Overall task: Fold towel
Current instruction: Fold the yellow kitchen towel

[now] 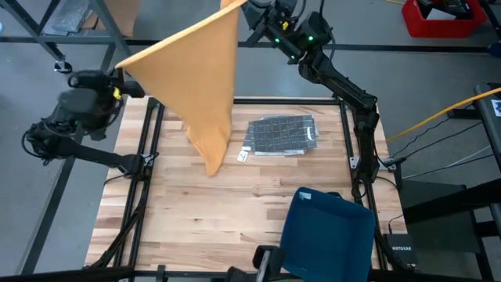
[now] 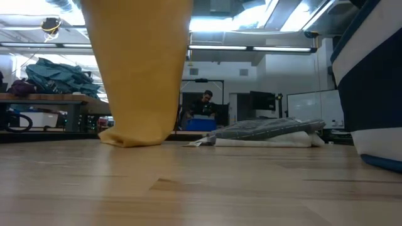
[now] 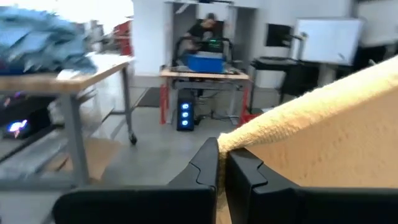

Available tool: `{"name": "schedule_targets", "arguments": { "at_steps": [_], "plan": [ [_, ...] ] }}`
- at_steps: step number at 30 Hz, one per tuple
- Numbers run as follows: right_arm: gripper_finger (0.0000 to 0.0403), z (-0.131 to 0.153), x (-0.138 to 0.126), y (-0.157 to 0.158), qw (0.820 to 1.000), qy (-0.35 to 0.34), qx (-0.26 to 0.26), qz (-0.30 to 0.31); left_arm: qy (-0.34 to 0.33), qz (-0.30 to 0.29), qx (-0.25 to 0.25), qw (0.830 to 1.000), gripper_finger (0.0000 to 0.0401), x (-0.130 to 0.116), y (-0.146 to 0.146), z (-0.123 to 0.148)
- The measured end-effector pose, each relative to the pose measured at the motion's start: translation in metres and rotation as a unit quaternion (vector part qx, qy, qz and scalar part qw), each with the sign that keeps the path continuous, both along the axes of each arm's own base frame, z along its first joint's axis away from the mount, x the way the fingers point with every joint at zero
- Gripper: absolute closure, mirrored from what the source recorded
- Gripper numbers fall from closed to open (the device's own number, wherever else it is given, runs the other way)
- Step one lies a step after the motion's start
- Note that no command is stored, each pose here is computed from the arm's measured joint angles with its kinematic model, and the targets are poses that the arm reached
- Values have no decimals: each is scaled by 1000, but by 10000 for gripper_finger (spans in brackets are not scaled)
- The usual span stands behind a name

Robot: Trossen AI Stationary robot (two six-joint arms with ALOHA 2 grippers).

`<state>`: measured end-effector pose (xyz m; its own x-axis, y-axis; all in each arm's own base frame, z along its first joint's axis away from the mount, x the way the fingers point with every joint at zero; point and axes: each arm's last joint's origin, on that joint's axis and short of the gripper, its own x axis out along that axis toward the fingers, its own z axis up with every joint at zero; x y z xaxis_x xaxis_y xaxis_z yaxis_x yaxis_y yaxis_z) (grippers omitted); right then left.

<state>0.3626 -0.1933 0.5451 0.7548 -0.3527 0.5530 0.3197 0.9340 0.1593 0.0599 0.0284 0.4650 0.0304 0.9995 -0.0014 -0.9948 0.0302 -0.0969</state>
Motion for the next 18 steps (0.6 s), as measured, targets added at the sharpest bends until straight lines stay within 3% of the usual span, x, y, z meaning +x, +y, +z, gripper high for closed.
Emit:
{"name": "schedule_targets", "arguments": {
  "at_steps": [6,18],
  "plan": [
    [389,5,1,10,999,-21,-17,18,73,-79,38,993,400,14,0,27],
    [389,14,-4,17,996,-65,-63,26,109,-67,138,982,400,-3,-1,66]
  ]
}}
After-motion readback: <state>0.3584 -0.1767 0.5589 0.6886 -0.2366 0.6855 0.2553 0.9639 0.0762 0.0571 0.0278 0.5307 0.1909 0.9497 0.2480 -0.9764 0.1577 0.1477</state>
